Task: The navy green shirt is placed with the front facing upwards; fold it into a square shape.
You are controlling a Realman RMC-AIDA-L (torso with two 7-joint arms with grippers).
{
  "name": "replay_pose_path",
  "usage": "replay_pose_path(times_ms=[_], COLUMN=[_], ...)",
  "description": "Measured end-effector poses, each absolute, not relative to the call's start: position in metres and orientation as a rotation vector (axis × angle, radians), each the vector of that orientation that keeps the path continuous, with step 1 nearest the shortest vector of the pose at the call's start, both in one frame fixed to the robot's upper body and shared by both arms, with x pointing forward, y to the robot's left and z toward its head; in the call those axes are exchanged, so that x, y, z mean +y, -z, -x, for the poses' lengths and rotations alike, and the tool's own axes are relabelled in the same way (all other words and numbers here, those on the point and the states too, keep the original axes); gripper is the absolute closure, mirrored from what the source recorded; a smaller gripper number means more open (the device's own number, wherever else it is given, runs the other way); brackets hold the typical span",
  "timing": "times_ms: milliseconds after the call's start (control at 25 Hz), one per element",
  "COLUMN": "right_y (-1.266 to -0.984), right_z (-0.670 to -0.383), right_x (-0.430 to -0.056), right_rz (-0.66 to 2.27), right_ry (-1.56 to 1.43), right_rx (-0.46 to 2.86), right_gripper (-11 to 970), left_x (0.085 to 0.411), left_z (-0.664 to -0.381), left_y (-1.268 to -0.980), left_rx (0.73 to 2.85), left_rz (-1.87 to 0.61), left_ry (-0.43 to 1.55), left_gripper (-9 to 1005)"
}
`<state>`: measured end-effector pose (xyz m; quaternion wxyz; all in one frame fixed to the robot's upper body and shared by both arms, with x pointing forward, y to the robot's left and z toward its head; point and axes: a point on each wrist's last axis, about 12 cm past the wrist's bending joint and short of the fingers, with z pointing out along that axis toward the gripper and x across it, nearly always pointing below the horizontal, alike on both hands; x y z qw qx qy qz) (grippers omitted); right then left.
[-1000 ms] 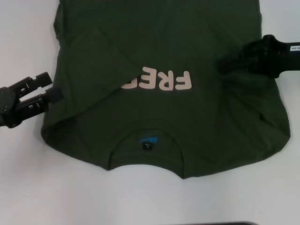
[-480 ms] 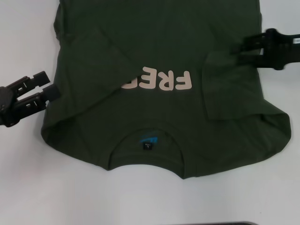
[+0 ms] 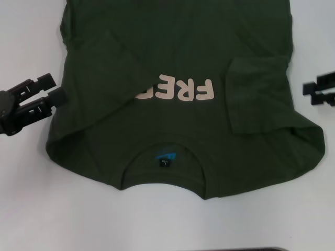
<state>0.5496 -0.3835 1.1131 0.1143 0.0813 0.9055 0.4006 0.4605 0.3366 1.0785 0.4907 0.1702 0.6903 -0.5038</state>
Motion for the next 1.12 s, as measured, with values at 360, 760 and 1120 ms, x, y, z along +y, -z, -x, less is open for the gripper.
replay_pose_path(times_ms=[360, 760, 1120], right_y=[-1.1, -1.094, -1.105], right_z=[-0.541, -0.546, -0.543], right_x=[-0.386, -0.371, -0.343], right_rz=[-0.198, -0.155, 0.016], right_ry=[-1.033, -1.03, -1.315], right_rx=[2.787, 2.802, 2.749], right_gripper=[506, 508, 512], left_x=[0.335, 0.337, 0.336], left_z=[-0.464, -0.461, -0.463], left_y=[-1.08, -1.08, -1.081], left_rx=[1.677, 1.674, 1.671], left_rz=[-0.406, -0.395, -0.4], left_ry=[1.243, 1.242, 1.243], left_gripper=[139, 140, 140])
